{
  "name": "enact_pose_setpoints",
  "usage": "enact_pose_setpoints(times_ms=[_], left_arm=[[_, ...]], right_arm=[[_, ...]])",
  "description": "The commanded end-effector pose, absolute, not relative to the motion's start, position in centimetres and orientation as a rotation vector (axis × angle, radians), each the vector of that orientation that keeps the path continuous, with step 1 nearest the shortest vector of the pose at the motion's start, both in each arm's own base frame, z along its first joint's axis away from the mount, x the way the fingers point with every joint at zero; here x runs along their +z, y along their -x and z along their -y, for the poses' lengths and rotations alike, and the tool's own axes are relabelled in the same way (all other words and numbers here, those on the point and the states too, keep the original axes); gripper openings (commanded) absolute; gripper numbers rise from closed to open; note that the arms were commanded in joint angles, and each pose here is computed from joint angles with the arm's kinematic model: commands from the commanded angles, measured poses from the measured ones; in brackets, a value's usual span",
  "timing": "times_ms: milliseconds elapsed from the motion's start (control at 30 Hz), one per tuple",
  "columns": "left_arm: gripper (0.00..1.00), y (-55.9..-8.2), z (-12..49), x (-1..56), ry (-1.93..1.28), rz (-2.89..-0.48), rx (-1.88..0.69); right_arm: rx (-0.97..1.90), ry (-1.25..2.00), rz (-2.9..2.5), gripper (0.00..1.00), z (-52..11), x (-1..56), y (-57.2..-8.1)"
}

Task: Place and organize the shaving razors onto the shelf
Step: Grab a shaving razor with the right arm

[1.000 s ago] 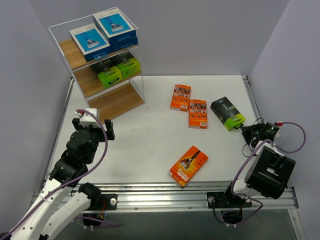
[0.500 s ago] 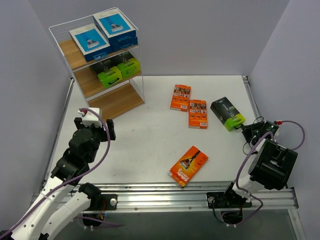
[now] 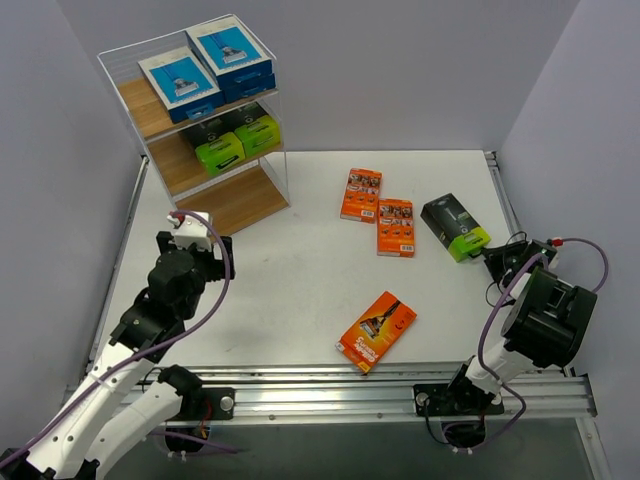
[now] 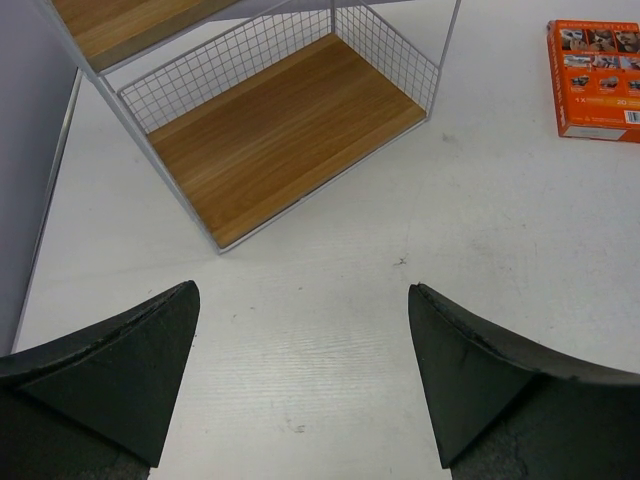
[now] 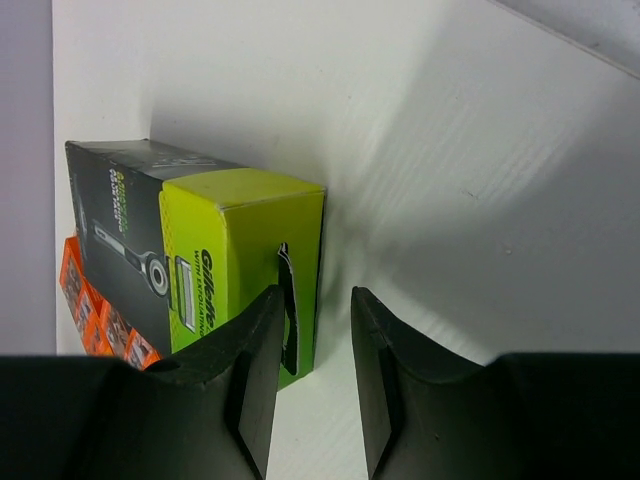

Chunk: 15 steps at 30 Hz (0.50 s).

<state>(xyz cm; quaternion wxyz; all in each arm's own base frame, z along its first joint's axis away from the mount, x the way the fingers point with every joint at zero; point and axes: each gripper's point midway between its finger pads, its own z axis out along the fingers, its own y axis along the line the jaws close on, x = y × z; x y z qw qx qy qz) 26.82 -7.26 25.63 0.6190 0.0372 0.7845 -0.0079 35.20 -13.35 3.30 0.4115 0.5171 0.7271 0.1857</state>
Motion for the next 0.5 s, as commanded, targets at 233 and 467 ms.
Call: enact_pose_setpoints(times_ms=[233,467], left_arm=[[0.94,-27.5,7.5,27.7,-0.083,-1.751,-0.033],[0.94,-27.5,7.4,27.6,-0.082,-1.756,-0.024]], right_arm=[[0.487,-1.183,-1.787,0.28,13.3,5.3,-38.1],[0.509,-1.173,-1.798,0.22,12.1,4.1,-39.1]])
